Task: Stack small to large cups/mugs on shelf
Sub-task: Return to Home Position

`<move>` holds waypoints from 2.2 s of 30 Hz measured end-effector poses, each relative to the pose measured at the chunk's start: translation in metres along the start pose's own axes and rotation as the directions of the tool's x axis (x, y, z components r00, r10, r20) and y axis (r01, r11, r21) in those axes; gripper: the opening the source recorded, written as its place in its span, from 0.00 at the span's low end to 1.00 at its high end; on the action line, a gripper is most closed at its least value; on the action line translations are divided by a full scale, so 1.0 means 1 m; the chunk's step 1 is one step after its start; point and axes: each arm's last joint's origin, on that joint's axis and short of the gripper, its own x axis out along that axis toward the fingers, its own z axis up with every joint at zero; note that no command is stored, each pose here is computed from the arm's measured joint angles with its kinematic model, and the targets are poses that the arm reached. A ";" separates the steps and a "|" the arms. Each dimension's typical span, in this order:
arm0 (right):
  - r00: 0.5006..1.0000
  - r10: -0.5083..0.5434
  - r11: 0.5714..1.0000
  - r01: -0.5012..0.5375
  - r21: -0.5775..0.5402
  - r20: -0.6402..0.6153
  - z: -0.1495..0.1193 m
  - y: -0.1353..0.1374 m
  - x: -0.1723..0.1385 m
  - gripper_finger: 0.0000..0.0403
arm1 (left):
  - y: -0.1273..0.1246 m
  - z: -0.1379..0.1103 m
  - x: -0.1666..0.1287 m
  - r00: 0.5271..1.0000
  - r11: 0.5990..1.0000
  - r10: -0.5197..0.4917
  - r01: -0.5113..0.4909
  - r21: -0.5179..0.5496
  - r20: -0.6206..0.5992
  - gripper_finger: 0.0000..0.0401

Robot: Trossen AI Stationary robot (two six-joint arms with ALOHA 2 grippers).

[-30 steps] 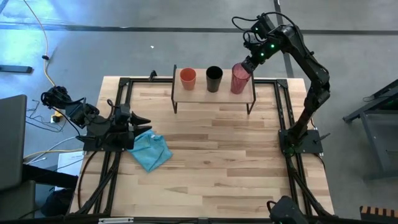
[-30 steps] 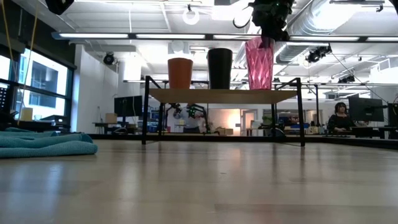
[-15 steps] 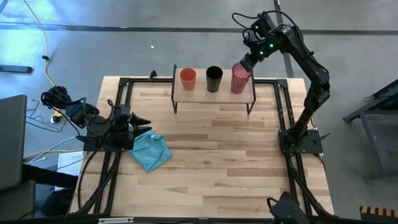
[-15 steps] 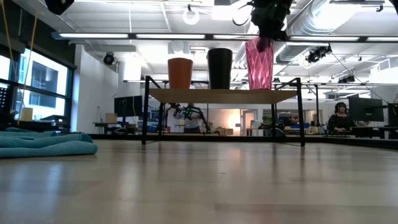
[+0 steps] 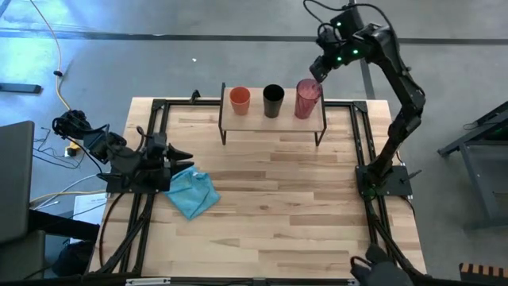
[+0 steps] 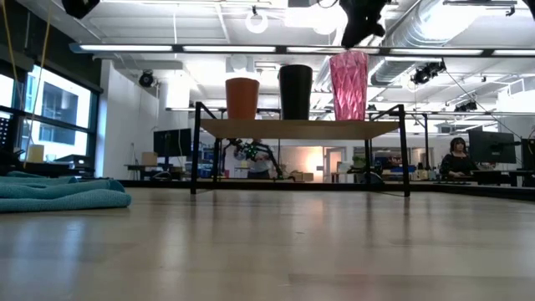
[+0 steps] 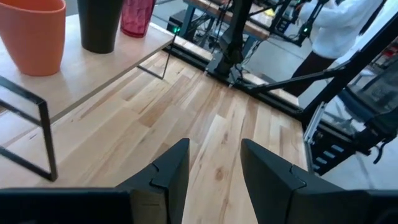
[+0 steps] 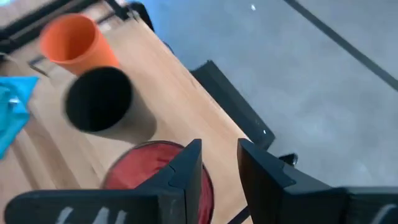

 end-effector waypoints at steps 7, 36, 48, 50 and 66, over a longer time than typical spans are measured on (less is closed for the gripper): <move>0.941 0.298 0.948 -0.273 -0.161 0.159 -0.006 0.022 -0.050 0.23 | -0.012 0.006 0.007 0.997 0.999 -0.046 0.046 0.007 0.060 0.33; 0.735 0.493 0.792 -0.158 -0.589 0.466 -0.133 0.067 -0.202 0.23 | -0.042 0.045 0.010 0.892 0.959 -0.075 -0.058 0.277 0.446 0.33; 0.577 0.490 0.835 -0.095 -0.542 0.653 -0.177 0.066 -0.169 0.23 | -0.019 0.049 -0.016 0.853 0.950 -0.129 -0.041 0.311 0.506 0.33; 0.557 0.466 0.855 -0.083 -0.512 0.688 -0.183 0.065 -0.159 0.23 | -0.014 0.043 -0.018 0.816 0.952 -0.176 0.000 0.305 0.550 0.33; 0.438 0.483 0.874 -0.195 -0.445 0.758 -0.189 0.061 -0.125 0.23 | 0.008 0.003 0.068 0.741 0.897 -0.441 0.367 0.244 0.507 0.33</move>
